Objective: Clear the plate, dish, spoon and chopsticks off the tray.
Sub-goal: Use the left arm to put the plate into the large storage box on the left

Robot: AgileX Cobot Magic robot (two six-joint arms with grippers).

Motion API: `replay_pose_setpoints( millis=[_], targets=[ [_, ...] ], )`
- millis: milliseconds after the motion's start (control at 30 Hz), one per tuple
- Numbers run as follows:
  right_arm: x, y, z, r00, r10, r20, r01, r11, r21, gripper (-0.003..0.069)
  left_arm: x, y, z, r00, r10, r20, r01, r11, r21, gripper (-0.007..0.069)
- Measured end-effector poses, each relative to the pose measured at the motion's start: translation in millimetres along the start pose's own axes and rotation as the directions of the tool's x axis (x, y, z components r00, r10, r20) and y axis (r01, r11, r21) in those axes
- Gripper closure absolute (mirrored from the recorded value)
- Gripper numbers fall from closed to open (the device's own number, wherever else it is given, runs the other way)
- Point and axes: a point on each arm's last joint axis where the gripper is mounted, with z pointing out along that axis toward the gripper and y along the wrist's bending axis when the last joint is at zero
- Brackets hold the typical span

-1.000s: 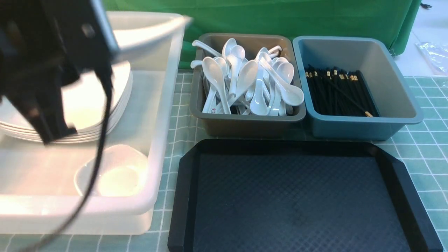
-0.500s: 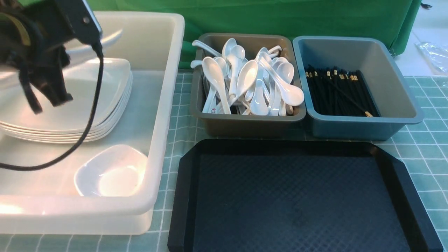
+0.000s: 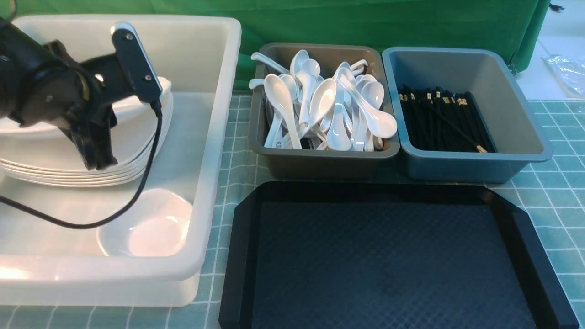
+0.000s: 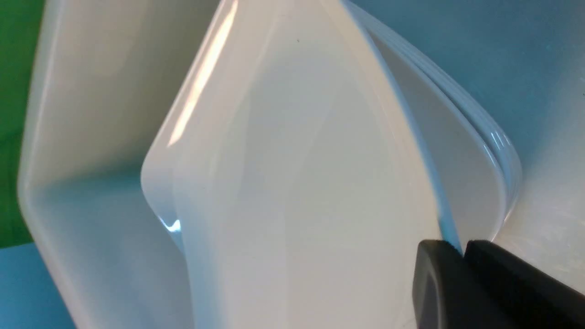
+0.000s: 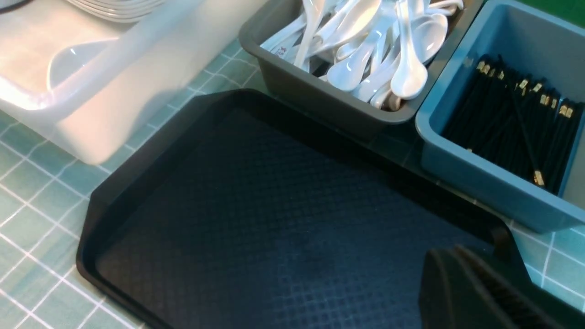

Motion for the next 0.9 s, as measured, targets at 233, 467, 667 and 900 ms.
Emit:
replay_pose_setpoints(
  millis=[233, 467, 667, 900],
  targets=[
    [0.5, 0.9, 0.0, 1.000, -0.002, -0.005, 0.002, 1.000, -0.009, 0.0638, -1.3, -8.0, 17.7, 0.996, -0.084, -0.035, 0.085, 0.995, 0.045, 0.0600],
    [3.5, 6.5, -0.3, 0.999, -0.012, -0.038, 0.009, 0.997, -0.072, 0.0638, -0.6, -17.6, 35.7, 0.995, -0.066, -0.079, 0.072, 0.993, 0.089, 0.0494],
    [6.0, 8.7, -0.6, 0.998, -0.019, -0.065, 0.013, 0.995, -0.097, 0.0638, 0.3, -17.6, 35.5, 0.981, -0.167, -0.099, 0.176, 0.981, 0.081, 0.0281],
    [8.5, 8.5, -0.8, 0.996, -0.011, -0.094, 0.002, 0.996, -0.094, 0.0638, -14.5, -17.5, -29.3, 0.877, -0.479, 0.013, 0.469, 0.864, 0.182, 0.0176]
  ],
)
